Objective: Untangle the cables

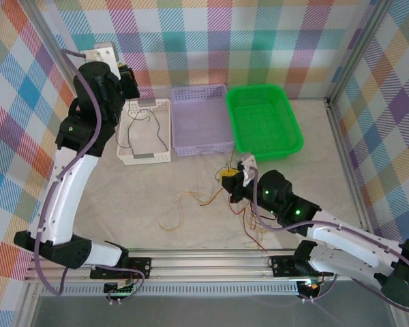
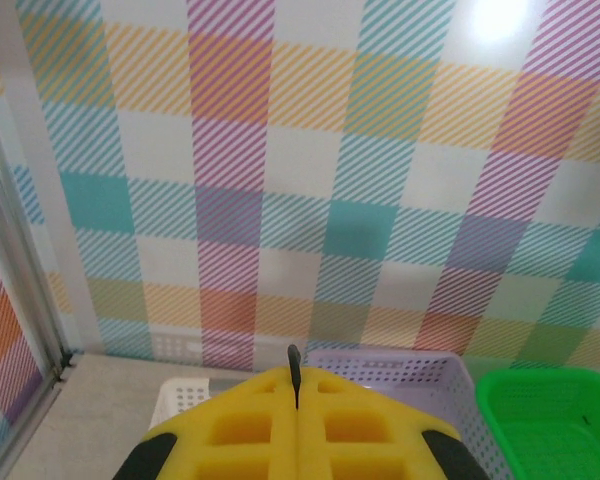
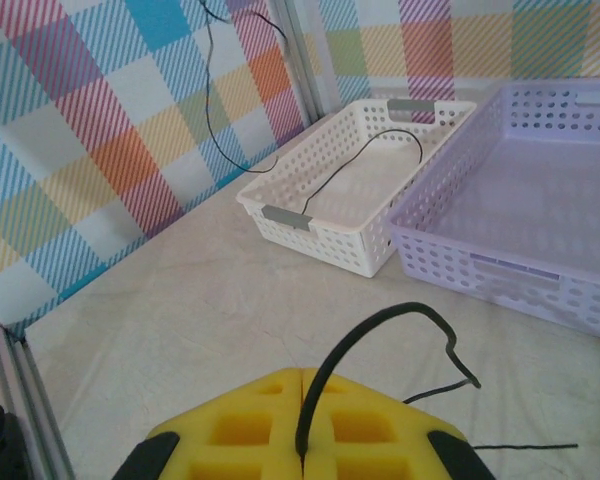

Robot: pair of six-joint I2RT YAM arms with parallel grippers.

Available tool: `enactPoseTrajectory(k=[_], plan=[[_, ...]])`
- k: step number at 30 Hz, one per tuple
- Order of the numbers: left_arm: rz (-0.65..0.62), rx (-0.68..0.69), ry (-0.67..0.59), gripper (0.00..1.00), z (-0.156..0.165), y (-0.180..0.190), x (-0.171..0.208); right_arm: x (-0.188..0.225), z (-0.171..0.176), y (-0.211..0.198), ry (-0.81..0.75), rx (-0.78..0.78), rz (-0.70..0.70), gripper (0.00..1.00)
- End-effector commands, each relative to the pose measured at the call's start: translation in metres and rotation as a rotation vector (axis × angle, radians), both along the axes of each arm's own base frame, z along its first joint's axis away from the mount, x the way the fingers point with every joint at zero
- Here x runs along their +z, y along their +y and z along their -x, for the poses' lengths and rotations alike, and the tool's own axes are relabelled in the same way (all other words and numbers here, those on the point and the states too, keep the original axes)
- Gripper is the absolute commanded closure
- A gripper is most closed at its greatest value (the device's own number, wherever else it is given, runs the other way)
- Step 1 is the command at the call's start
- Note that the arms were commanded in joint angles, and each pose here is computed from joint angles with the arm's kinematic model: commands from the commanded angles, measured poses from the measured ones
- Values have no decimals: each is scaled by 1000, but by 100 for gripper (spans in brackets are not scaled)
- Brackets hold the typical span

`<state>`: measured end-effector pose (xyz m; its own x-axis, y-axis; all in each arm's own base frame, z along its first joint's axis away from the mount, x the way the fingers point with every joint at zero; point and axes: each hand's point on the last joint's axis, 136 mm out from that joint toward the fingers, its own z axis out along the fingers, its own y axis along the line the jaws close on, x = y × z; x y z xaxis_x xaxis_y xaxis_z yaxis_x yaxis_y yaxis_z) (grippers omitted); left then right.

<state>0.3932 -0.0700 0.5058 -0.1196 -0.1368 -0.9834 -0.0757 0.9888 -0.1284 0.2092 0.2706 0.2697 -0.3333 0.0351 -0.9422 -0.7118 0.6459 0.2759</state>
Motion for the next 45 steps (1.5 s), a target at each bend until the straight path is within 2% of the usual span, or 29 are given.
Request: enactPoseTrajectory(k=[1, 12, 23, 35, 45], plan=[[87, 4, 10, 100, -18, 7, -13, 25, 8, -8, -33, 21, -12, 100], [144, 47, 127, 100, -62, 25, -72, 59, 16, -13, -76, 40, -28, 100], [160, 62, 269, 100, -94, 22, -143, 64, 21, -13, -72, 61, -49, 100], [147, 103, 460, 100, -121, 22, -240, 73, 27, -15, -70, 81, -78, 100], [187, 89, 605, 100, -127, 14, -305, 77, 30, -18, -77, 86, -84, 100]])
